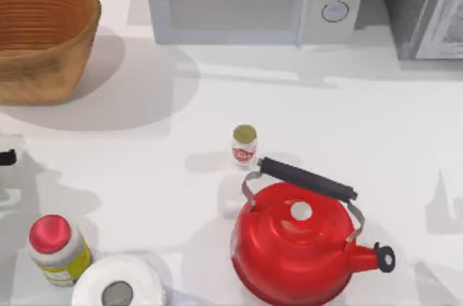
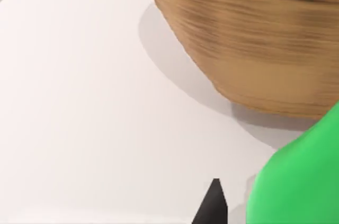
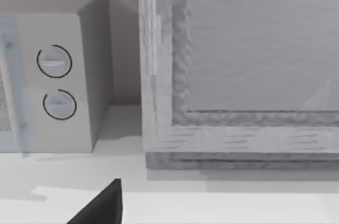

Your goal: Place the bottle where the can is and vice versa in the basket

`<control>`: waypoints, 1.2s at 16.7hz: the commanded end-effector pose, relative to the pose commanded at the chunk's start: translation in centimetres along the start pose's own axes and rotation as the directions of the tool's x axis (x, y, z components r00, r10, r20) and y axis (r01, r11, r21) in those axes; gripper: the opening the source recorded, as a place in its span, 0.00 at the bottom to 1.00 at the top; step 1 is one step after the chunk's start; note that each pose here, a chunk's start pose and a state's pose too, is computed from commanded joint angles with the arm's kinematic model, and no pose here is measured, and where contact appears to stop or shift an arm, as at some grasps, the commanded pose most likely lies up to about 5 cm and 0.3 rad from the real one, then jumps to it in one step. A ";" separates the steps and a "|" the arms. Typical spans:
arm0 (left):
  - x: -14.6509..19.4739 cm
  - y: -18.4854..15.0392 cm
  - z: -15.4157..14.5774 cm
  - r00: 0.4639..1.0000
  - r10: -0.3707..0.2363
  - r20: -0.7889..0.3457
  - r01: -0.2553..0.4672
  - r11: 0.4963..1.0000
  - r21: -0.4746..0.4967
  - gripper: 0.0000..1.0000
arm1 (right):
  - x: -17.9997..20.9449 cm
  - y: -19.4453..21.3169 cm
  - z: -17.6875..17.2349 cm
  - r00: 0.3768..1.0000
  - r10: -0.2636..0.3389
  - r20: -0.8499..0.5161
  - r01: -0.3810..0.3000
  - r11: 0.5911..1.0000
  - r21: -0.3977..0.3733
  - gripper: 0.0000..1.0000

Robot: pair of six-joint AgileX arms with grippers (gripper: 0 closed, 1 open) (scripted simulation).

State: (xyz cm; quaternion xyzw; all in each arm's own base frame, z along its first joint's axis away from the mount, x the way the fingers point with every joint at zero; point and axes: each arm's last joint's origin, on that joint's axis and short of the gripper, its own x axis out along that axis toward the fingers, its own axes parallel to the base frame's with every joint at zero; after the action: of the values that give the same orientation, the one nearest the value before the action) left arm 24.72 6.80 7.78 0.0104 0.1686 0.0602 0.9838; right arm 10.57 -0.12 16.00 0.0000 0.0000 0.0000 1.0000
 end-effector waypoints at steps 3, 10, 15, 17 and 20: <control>1.2 3.5 2.1 0.989 0.145 -0.033 -0.146 0.989 -0.017 0.00 | 0.0 0.0 0.0 1.000 0.000 0.000 0.000 1.000 0.000 1.00; 2.4 7.6 12.7 0.964 0.267 -0.018 -0.267 0.963 -0.024 0.00 | 0.0 0.0 0.0 1.000 0.000 0.000 0.000 1.000 0.000 1.00; 2.6 1.8 21.5 0.999 0.046 0.016 -0.046 0.999 -0.004 0.00 | 0.0 0.0 0.0 1.000 0.000 0.000 0.000 1.000 0.000 1.00; 2.1 -1.0 24.2 0.998 -0.050 0.028 0.050 0.999 0.004 0.00 | 0.0 0.0 0.0 1.000 0.000 0.000 0.000 1.000 0.000 1.00; 1.3 -3.4 26.2 0.990 -0.133 0.041 0.133 0.991 0.012 0.00 | 0.0 0.0 0.0 1.000 0.000 0.000 0.000 1.000 0.000 1.00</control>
State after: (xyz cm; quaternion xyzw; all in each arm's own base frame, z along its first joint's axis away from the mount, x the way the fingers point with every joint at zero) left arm 35.10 3.62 31.93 0.0047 0.1487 -0.0065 0.9888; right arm 10.57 -0.12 16.00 0.0000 0.0000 0.0000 1.0000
